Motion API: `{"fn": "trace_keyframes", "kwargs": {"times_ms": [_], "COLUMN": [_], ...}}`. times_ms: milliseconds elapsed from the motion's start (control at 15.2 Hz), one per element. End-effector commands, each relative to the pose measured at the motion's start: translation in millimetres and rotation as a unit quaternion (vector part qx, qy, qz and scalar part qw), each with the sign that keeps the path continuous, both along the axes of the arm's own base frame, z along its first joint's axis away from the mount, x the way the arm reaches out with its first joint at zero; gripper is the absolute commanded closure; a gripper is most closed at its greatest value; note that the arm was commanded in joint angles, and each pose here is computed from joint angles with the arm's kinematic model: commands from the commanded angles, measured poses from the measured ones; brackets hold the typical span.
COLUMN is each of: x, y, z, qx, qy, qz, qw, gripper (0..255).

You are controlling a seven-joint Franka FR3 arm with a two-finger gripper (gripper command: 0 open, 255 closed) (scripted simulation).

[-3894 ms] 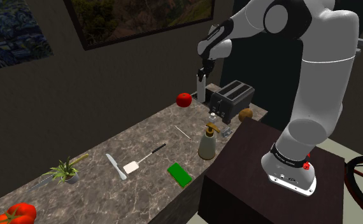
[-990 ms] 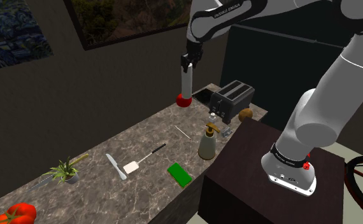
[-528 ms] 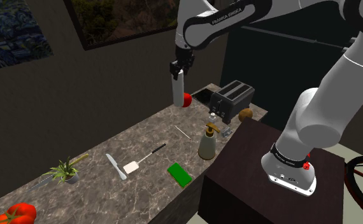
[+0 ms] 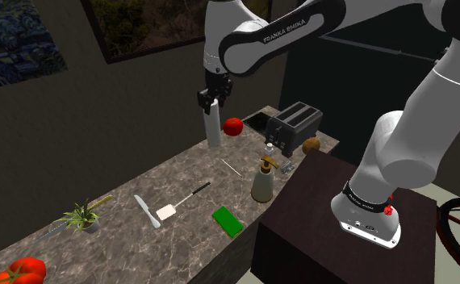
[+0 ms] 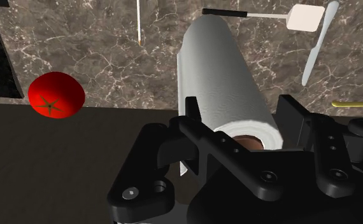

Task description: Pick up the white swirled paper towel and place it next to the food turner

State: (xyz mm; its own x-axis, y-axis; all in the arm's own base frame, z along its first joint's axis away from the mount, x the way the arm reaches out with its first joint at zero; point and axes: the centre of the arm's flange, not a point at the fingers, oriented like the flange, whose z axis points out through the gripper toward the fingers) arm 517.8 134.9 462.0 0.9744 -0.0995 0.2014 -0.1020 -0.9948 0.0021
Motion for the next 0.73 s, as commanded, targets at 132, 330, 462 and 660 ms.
{"fn": "trace_keyframes", "kwargs": {"times_ms": [132,330,462,660], "x": [-1.4,-1.4,-1.4,-1.4], "y": [10.3,10.3,10.3,10.3], "z": [-19.9,-35.7,-46.3,-62.1], "qx": [0.000,0.000,0.000,0.000], "qy": [0.000,0.000,0.000,0.000], "qz": [-0.001,-0.001,-0.001,-0.001], "qw": [1.0000,1.0000,1.0000,1.0000], "gripper": [255,255,255,255]}}
